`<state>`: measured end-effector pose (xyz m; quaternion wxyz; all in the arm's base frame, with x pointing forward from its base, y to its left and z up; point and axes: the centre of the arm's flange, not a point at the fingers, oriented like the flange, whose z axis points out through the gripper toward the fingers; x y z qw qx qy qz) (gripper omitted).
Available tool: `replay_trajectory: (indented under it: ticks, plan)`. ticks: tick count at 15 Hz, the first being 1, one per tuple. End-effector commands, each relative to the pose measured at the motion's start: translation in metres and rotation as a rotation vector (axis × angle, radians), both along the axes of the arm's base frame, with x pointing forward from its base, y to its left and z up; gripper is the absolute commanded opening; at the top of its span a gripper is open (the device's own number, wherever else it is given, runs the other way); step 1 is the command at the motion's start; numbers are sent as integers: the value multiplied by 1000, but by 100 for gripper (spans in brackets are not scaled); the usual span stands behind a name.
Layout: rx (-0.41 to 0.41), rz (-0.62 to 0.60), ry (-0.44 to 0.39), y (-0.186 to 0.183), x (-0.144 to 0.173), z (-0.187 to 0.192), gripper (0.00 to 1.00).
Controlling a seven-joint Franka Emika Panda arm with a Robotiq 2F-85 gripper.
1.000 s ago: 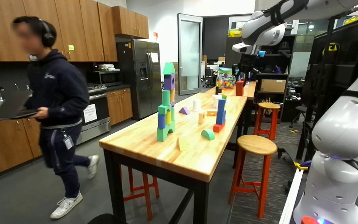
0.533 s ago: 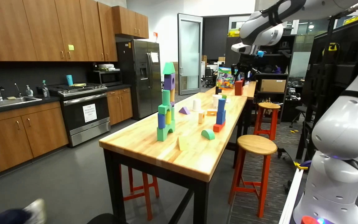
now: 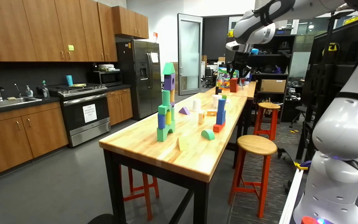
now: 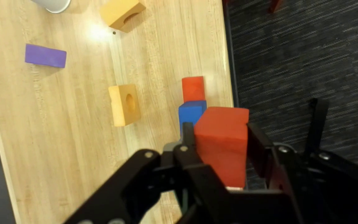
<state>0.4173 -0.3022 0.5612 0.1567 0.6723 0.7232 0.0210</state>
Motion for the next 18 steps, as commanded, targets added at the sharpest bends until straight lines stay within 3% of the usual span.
replay_trajectory:
  ticks: [1, 9, 18]
  plan:
    - [-6, -13, -2, 7, 33, 3, 19]
    - [12, -64, -17, 17, 91, 9, 19]
    - [0, -114, -26, 13, 125, 8, 19]
